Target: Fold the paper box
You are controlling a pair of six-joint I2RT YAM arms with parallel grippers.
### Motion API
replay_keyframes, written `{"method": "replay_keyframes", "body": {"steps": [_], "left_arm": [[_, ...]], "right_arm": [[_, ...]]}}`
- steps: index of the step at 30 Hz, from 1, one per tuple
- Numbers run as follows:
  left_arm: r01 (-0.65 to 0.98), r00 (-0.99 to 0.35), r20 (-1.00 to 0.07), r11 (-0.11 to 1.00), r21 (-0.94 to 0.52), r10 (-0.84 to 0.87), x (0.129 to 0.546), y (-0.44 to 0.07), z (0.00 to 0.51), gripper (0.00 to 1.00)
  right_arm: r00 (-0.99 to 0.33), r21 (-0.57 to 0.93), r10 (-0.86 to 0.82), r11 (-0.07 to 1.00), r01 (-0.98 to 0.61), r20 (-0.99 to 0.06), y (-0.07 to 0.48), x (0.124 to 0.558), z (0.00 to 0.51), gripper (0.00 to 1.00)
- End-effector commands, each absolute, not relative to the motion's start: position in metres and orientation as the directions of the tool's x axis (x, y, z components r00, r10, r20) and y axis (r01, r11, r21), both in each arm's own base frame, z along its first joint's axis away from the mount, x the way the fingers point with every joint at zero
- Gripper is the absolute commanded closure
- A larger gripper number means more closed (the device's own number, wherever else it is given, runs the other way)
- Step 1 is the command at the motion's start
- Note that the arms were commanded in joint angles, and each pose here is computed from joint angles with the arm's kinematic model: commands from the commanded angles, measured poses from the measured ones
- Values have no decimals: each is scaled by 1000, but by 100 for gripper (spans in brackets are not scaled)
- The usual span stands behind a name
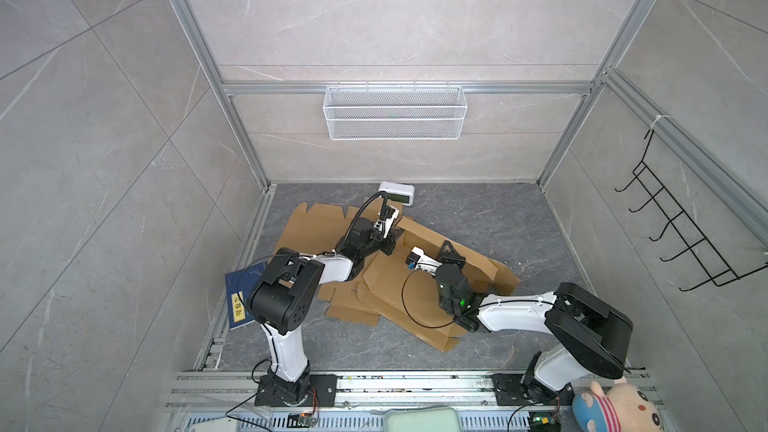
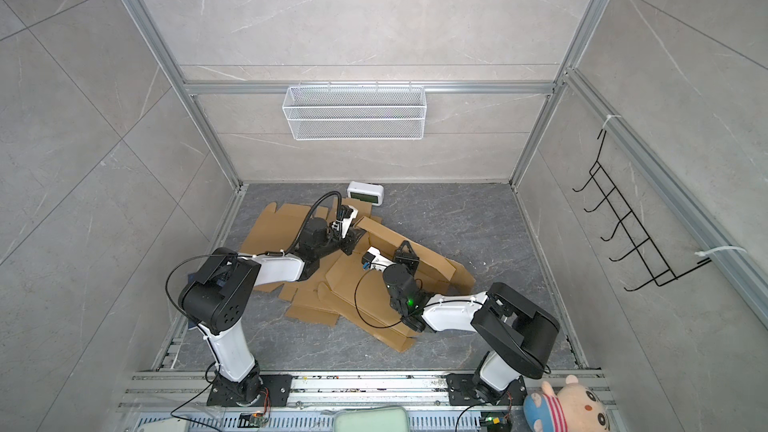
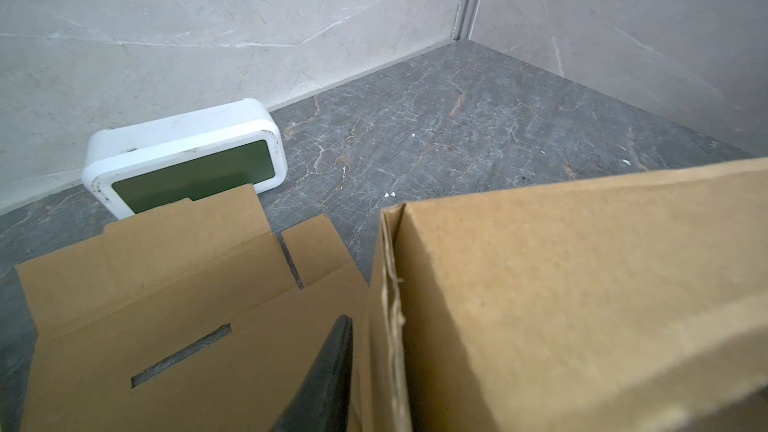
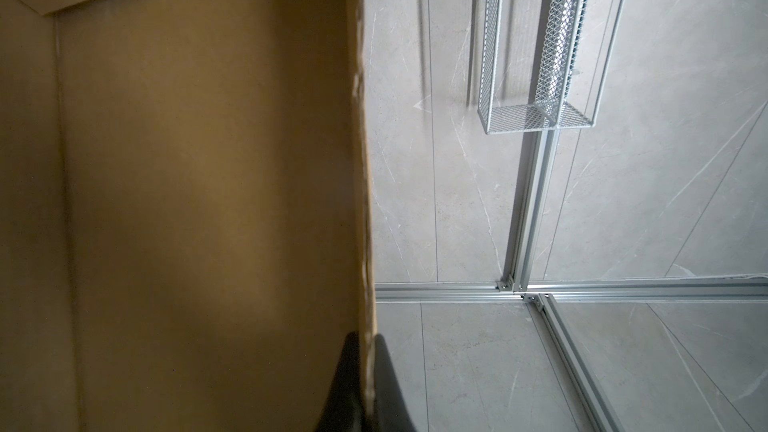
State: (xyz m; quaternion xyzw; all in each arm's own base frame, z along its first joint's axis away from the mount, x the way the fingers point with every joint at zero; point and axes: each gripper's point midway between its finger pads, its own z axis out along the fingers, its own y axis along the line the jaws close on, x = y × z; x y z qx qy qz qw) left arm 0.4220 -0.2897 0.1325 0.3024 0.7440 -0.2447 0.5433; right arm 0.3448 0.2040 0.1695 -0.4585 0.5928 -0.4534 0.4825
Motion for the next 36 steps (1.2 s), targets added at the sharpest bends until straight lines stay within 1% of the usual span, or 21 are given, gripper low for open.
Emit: {"method": "replay_keyframes", "body": {"steps": [1,6,10,13,15,17,20,21,24,26,29,30,33,36], "left_arm": [[588,-180,-964,807,53,194,441,-274,145,80],[552,-143,-957,823,134,252,434,-282,141,91],[550,-140,-959,824,131,247,430,-280,139,100],[552,-142,-960,824,125,241,428,-279,140,100],[551,-140,-965,828,110,221,426,-278,145,100],[554,-142,-966,826,102,215,422,-277,147,100],[540,-148,-966,836,102,214,418,-271,148,100],[536,-151,-966,839,99,210,416,-269,149,100],[525,-157,-963,844,108,220,413,-266,147,100],[491,-164,-960,863,119,226,413,-259,145,100],[436,-174,-962,892,116,210,410,-247,143,100],[418,-179,-963,902,109,200,408,-245,143,100],[353,-185,-966,929,108,183,404,-237,143,100],[261,-189,-972,961,86,138,401,-226,145,100]], "right_arm": [[-94,-971,-985,162,-176,-148,208,341,152,100],[-100,-965,-980,190,-181,-174,208,341,155,100],[-107,-959,-975,213,-187,-196,208,344,156,100],[-109,-949,-968,246,-198,-228,209,346,158,99],[-114,-938,-961,271,-215,-252,209,346,159,93],[-123,-922,-948,315,-224,-294,207,347,164,83],[-138,-872,-916,400,-282,-376,204,346,168,65],[-140,-849,-900,435,-300,-412,203,345,171,61],[-134,-783,-861,503,-367,-490,207,338,176,55],[-122,-733,-833,535,-421,-539,212,331,179,50],[-139,-611,-755,611,-503,-640,217,320,190,43],[-160,-544,-706,651,-529,-690,219,315,197,41],[-223,-358,-565,732,-580,-794,219,306,221,38],[-320,-170,-405,807,-565,-857,216,302,244,36]]}}
